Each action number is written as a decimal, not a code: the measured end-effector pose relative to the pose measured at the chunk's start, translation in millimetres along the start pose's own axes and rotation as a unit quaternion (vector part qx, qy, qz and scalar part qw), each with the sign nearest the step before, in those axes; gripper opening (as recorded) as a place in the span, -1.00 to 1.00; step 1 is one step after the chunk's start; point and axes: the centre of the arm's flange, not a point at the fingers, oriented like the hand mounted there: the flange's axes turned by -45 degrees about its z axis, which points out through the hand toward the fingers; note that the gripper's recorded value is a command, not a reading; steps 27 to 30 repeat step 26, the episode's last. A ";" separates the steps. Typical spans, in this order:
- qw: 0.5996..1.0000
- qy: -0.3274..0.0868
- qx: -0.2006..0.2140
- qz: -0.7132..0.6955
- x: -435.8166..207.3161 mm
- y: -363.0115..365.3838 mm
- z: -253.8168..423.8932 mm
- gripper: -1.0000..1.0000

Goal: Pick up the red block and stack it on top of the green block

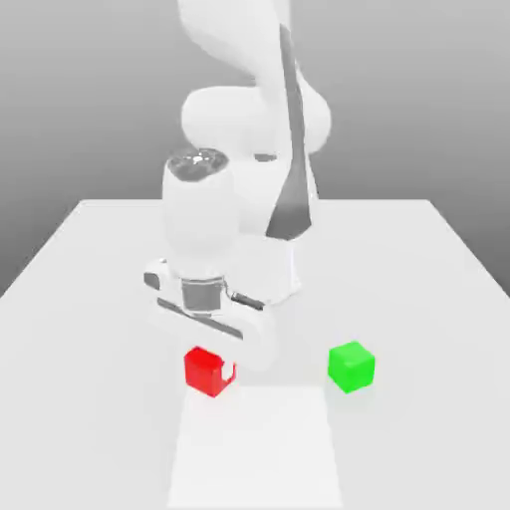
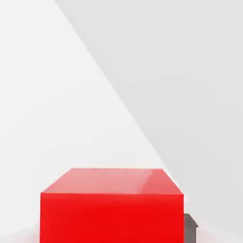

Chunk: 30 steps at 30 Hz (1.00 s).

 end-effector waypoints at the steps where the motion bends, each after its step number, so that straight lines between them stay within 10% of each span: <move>1: 1.000 0.000 0.001 -0.026 -5.5 -9.1 -4.9 -1.00; 14: 0.857 -0.001 0.001 -0.516 -151.9 -135.7 -39.8 -1.00; 23: 0.836 0.000 -0.002 -0.548 -163.8 -141.5 18.0 -1.00; 24: 0.836 0.000 -0.001 -0.548 -164.1 -140.9 22.9 1.00; 30: 0.836 0.000 -0.001 -0.548 -164.1 -140.9 22.9 1.00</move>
